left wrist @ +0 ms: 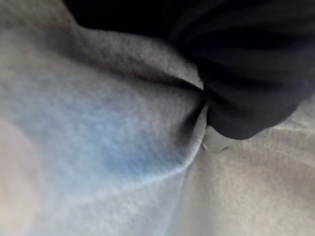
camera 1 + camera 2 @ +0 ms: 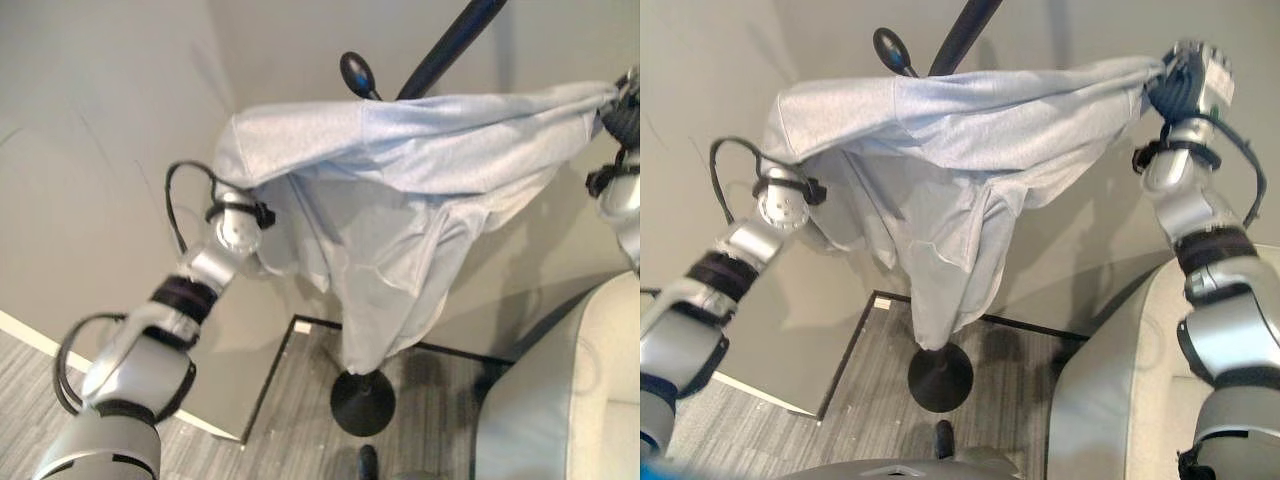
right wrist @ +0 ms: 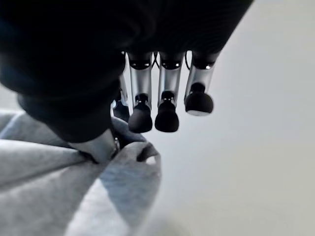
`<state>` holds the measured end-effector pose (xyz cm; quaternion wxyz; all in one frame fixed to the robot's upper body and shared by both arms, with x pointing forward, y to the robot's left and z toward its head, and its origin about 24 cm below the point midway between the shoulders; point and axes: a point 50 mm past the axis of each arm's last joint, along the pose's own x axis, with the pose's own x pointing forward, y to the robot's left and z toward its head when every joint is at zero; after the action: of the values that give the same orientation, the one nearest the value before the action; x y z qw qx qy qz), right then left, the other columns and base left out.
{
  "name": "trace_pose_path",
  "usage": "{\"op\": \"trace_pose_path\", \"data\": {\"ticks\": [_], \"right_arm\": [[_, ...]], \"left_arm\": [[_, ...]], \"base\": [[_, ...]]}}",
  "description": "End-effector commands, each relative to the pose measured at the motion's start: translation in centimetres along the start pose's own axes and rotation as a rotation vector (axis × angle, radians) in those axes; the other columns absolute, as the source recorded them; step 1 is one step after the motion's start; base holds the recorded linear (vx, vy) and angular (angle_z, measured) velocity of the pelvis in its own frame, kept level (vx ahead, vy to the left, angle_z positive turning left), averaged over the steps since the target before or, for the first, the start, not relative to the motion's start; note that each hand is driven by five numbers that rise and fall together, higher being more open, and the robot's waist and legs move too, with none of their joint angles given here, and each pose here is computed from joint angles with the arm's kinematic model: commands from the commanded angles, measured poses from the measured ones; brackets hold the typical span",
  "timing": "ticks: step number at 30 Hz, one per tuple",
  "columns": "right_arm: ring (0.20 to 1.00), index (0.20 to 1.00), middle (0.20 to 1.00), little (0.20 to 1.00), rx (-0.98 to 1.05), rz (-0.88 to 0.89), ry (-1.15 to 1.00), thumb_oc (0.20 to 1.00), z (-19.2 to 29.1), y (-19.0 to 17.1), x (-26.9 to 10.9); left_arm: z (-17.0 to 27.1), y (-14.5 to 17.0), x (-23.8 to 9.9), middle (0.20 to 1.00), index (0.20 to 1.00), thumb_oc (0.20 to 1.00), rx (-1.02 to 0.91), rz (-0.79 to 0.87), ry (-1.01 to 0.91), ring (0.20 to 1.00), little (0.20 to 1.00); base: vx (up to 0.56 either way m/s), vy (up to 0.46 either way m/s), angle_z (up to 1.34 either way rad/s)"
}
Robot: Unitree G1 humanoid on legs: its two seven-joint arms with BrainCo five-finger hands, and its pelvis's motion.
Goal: Hang the clothes on the sofa on the clothes rack.
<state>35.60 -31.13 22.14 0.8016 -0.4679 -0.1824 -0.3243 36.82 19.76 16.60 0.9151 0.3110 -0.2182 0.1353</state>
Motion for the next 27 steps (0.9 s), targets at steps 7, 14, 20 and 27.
{"op": "trace_pose_path", "data": {"ticks": [7, 14, 20, 27], "right_arm": [[0.2, 0.2, 0.2, 0.2, -0.111, 0.138, 0.232, 0.2, -5.9, 3.2, -4.3], [0.2, 0.2, 0.2, 0.2, -0.057, 0.251, 0.348, 0.2, -6.9, 6.9, -8.4], [0.2, 0.2, 0.2, 0.2, -0.024, 0.346, 0.338, 0.2, -5.9, 9.7, -11.6], [0.2, 0.2, 0.2, 0.2, -0.038, 0.547, 0.326, 0.2, -4.8, 13.6, -17.8]], "left_arm": [[0.0, -2.8, -1.9, 0.2, 0.2, 0.2, -0.165, -0.071, 0.038, 0.2, 0.2], [1.3, -4.5, -2.6, 0.206, 0.206, 0.206, -0.259, -0.119, 0.021, 0.206, 0.206], [1.3, -5.6, -3.9, 1.0, 1.0, 1.0, -0.354, -0.147, 0.06, 1.0, 1.0], [0.9, -7.4, -6.1, 1.0, 1.0, 1.0, -0.463, -0.156, 0.137, 1.0, 1.0]], "base": [[0.01, 0.0, -0.05], [0.0, 0.0, 0.0], [0.0, 0.0, 0.0], [0.01, 0.0, -0.01]]}}
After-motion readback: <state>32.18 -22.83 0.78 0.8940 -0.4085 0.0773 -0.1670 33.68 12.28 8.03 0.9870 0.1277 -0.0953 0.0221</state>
